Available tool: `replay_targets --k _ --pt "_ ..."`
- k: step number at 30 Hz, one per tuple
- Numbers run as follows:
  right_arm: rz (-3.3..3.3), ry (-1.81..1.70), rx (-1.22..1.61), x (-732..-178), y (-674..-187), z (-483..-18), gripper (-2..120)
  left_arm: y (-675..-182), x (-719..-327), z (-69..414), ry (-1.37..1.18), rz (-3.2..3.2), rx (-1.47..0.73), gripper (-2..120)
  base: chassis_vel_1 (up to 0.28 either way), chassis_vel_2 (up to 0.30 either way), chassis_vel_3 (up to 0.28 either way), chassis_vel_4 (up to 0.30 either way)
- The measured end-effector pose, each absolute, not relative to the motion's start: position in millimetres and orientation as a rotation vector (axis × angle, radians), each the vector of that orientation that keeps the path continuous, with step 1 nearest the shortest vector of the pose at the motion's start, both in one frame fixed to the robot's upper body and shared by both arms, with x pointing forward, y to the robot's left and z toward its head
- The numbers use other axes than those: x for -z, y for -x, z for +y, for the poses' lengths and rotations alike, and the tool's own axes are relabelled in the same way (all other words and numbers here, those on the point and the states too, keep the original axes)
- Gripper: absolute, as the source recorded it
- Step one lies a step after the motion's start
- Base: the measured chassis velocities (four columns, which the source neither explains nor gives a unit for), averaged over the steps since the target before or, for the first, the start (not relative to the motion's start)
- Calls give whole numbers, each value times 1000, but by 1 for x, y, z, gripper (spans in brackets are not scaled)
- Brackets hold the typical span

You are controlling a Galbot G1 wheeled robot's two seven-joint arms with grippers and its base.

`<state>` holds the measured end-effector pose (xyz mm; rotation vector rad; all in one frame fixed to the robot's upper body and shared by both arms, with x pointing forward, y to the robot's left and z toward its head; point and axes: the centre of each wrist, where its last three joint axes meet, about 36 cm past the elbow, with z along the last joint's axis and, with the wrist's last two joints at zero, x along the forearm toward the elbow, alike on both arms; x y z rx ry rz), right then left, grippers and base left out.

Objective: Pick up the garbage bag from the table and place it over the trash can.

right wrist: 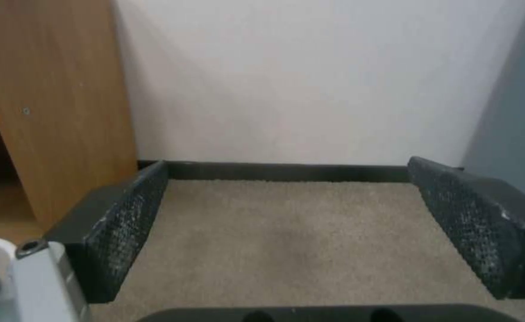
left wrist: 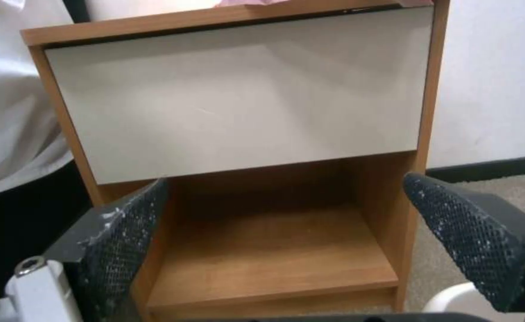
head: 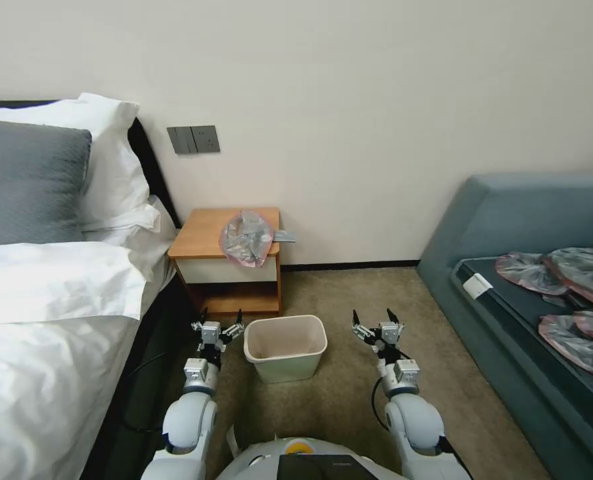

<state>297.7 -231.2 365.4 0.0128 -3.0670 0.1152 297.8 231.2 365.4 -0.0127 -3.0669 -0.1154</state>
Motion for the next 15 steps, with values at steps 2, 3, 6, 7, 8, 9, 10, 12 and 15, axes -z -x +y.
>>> replay_targets --k 2,3,6,7,8,9,10,12,15 --pt "-3067 -13 -115 -365 -298 -231 100 -298 -365 231 13 -3067 115 100 0 0 0 0" --pt "-3067 -13 -115 -365 -298 -231 100 -298 -365 231 13 -3067 115 100 0 0 0 0" --pt "-3067 -13 -115 -365 -298 -231 100 -298 -365 231 13 -3067 115 100 0 0 0 0" --pt "-3067 -13 -115 -365 -298 -231 100 -298 -365 231 13 -3067 115 100 0 0 0 0" --pt "-3067 -13 -115 -365 -298 -231 100 -298 -365 231 13 -3067 115 100 0 0 0 0" --pt "-3067 -13 -115 -365 -298 -231 100 -298 -365 231 13 -3067 115 100 0 0 0 0" --pt "-3067 -13 -115 -365 -298 -231 100 -298 -365 231 13 -3067 115 100 0 0 0 0" --pt "-3067 -13 -115 -365 -298 -231 100 -298 -365 231 13 -3067 115 100 0 0 0 0" --pt "-3067 -13 -115 -365 -298 -231 100 -298 -365 231 13 -3067 115 100 0 0 0 0"
